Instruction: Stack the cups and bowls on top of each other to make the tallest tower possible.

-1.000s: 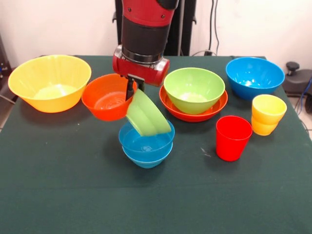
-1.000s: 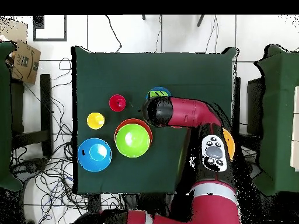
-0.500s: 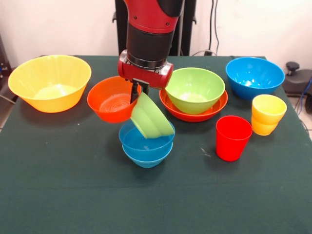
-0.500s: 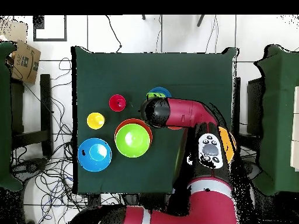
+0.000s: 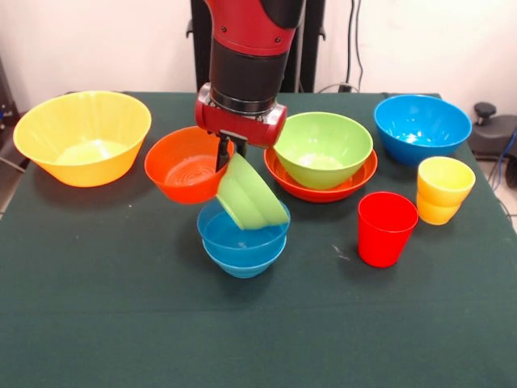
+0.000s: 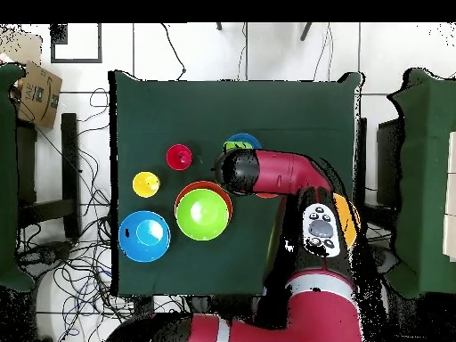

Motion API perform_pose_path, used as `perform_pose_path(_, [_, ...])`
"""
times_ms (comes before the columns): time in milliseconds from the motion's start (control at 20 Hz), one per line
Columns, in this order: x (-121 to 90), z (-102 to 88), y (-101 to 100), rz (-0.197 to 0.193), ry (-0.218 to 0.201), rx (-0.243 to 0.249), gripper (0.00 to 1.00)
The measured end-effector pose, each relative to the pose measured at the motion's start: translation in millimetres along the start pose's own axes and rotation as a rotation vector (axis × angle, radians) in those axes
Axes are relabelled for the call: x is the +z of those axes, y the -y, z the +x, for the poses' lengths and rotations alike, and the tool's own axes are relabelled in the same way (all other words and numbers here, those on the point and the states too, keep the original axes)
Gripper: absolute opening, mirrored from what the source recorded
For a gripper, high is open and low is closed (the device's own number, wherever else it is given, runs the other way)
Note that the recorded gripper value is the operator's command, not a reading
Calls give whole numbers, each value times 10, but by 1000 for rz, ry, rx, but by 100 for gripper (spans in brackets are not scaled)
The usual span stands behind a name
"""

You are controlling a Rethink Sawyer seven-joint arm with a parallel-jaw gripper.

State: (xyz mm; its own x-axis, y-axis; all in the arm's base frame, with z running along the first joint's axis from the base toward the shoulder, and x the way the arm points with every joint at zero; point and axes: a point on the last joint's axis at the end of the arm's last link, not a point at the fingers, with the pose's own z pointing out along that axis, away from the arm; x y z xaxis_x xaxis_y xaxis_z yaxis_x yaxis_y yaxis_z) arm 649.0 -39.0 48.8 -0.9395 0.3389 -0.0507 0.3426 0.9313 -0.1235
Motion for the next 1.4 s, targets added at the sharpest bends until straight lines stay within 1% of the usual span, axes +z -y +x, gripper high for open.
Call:
perform_pose_path(350, [10, -2, 7, 0, -1, 1, 0])
perform_pose_path(850, [193, -55, 0, 1, -9, 2, 0])
perform_pose_path(1350, [248, -78, -8, 2, -9, 2, 0])
perform_pose_path(1400, [248, -78, -8, 2, -9, 2, 100])
